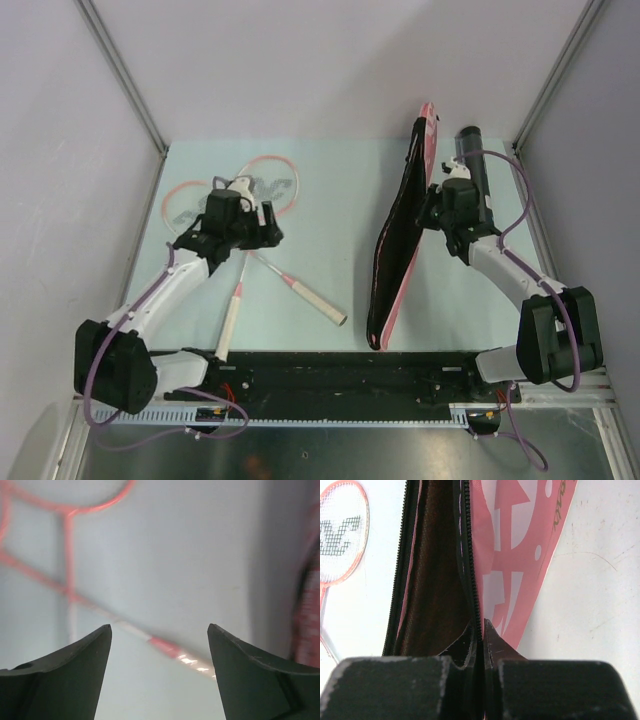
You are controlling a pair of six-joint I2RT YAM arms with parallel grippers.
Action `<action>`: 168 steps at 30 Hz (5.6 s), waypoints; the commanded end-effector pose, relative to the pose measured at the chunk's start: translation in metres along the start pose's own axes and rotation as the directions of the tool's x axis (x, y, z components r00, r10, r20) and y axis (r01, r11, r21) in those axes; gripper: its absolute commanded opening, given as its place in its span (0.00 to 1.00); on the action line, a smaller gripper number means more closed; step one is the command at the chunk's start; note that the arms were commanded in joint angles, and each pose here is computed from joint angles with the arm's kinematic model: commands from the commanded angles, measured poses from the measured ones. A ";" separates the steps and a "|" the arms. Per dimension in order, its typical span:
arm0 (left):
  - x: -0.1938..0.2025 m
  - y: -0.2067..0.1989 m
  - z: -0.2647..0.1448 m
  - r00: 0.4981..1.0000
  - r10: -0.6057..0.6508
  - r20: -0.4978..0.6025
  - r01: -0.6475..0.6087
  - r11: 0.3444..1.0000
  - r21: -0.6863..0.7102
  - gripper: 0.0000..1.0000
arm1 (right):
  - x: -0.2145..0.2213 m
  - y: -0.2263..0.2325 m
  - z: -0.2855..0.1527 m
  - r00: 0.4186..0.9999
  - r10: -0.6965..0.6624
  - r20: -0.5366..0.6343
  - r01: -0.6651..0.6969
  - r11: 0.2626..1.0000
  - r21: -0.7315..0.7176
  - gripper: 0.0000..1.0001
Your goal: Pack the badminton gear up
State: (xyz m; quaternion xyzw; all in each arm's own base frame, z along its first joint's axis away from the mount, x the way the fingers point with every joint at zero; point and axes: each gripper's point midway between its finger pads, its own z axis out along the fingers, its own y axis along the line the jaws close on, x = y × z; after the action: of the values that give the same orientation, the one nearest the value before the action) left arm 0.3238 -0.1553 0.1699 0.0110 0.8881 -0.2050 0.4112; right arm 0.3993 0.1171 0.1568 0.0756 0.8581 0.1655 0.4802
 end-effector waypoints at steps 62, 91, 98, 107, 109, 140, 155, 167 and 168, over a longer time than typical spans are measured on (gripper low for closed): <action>-0.040 -0.079 -0.032 0.756 0.654 0.025 -0.620 0.728 -0.290 0.00 | -0.069 -0.010 0.065 0.959 0.170 0.228 -0.216 0.957 0.193 0.00; 0.026 -0.114 0.008 0.346 0.898 -0.271 -0.868 0.197 -0.455 0.00 | -0.083 0.010 0.058 0.938 0.279 0.208 -0.303 0.948 0.097 0.00; 0.047 -0.148 0.025 0.227 0.944 -0.241 -0.943 0.151 -0.298 0.00 | -0.073 0.037 0.057 0.966 0.198 0.168 -0.196 0.980 -0.024 0.00; 0.033 -0.224 0.037 0.403 0.915 -0.032 -0.907 0.394 -0.147 0.00 | -0.040 0.042 0.058 0.957 0.281 0.079 -0.263 0.948 -0.177 0.00; 0.028 -0.235 0.039 0.435 0.900 0.000 -0.894 0.432 -0.114 0.00 | -0.040 0.042 0.057 0.953 0.294 0.071 -0.274 0.939 -0.210 0.00; 0.086 -0.248 0.081 0.826 0.415 -0.382 -0.094 0.769 0.632 0.03 | -0.032 0.078 0.020 0.932 0.353 -0.087 -0.342 0.774 -0.532 0.00; 0.098 -0.223 0.106 0.821 0.355 -0.448 -0.055 0.829 0.556 0.37 | -0.031 0.092 0.006 0.942 0.335 -0.036 -0.275 0.701 -0.658 0.00; 0.099 -0.193 0.105 0.862 0.308 -0.403 -0.124 0.899 0.420 0.51 | -0.036 0.080 0.003 0.936 0.352 -0.005 -0.278 0.732 -0.622 0.00; 0.108 -0.196 0.106 0.848 0.308 -0.431 -0.098 0.890 0.445 0.47 | -0.036 0.082 0.003 0.934 0.357 -0.006 -0.281 0.727 -0.627 0.00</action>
State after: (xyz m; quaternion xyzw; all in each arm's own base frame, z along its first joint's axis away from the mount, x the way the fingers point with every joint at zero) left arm 0.2885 -0.3834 0.0752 0.2499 0.9050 -0.3093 0.1512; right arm 0.4149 0.1862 0.1641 0.0963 0.7479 0.4937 0.4332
